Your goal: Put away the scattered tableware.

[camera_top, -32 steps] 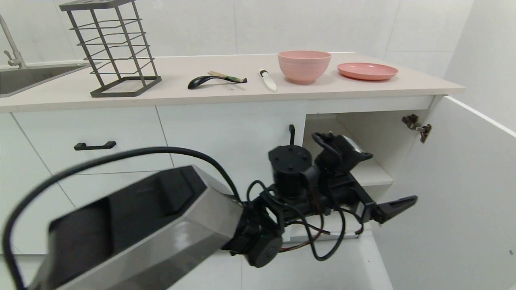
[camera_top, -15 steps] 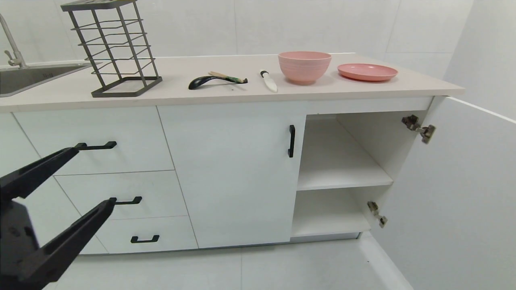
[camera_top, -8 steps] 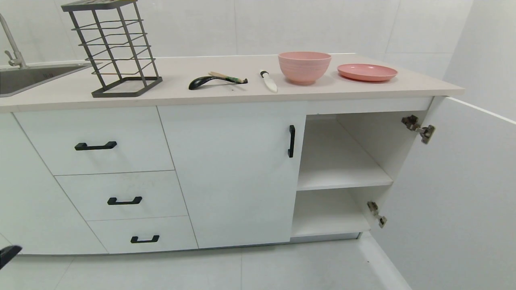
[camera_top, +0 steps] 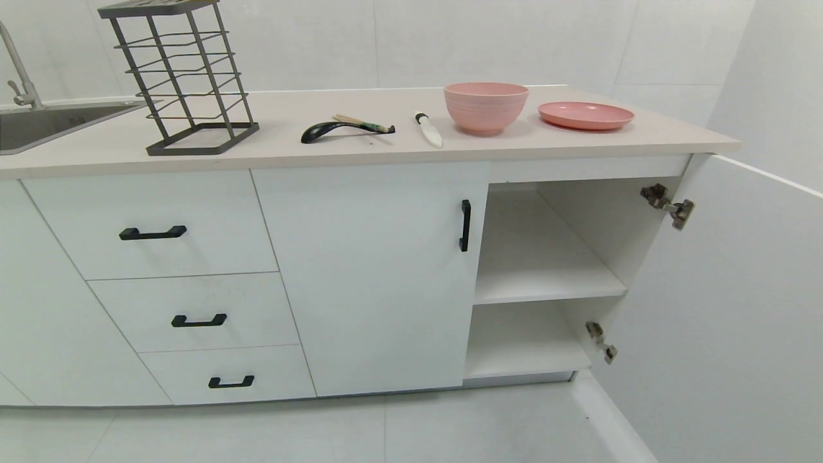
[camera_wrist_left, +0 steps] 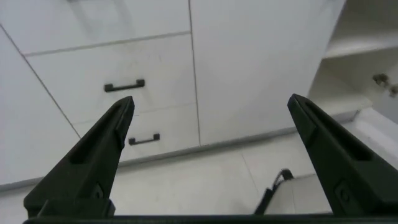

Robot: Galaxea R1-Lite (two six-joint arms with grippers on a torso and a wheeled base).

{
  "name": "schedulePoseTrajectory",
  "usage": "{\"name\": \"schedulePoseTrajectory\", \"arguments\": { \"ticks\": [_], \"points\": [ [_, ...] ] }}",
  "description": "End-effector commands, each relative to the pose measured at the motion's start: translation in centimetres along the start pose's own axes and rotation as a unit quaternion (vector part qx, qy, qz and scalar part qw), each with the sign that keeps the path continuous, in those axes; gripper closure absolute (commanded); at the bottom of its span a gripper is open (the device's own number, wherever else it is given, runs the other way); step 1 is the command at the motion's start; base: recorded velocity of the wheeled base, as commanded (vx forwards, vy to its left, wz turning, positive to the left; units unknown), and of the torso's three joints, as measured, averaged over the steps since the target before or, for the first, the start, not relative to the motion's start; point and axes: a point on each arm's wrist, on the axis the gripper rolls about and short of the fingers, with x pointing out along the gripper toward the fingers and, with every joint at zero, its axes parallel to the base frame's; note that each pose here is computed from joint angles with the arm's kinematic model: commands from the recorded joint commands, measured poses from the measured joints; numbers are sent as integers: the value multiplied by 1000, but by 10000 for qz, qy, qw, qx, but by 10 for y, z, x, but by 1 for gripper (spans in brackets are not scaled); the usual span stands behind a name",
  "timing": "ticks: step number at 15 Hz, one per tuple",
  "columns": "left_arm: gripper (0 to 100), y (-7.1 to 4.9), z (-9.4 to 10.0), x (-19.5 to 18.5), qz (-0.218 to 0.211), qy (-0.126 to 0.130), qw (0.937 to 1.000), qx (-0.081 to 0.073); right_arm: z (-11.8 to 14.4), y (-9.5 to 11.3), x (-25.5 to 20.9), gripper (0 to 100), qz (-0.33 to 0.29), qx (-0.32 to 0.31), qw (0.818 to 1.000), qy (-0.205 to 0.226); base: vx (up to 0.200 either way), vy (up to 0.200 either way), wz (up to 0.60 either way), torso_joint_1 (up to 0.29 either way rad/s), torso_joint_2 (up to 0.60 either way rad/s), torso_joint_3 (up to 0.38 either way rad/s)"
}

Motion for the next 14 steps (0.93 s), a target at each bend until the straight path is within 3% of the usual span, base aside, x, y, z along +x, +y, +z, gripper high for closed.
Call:
{"name": "schedulePoseTrajectory", "arguments": {
  "ticks": [1,2,4,8,10,14],
  "points": [
    [0,0,-2,-1,94,-78,9999,-17,-9,0,-1,0,-415,368,9977,386,0,0,0,0,0,0],
    [0,0,-3,-1,131,-69,9998,-126,-17,0,-2,0,-804,601,9917,798,0,0,0,0,0,0],
    [0,0,-3,-1,146,-68,9998,-133,-29,1,-5,0,-1041,806,9817,1377,0,0,0,0,0,0],
    [0,0,-3,-1,154,-69,9997,-187,-31,1,-6,0,-1208,847,9780,1472,0,0,0,0,0,0],
    [0,0,-3,-1,154,-69,9997,-179,-29,6,-5,0,62,871,9885,1234,0,0,0,0,0,0],
    [0,1,-3,-1,253,-66,9993,-257,-29,5,-5,0,-171,922,9873,1284,0,0,0,0,0,0]
  ]
}}
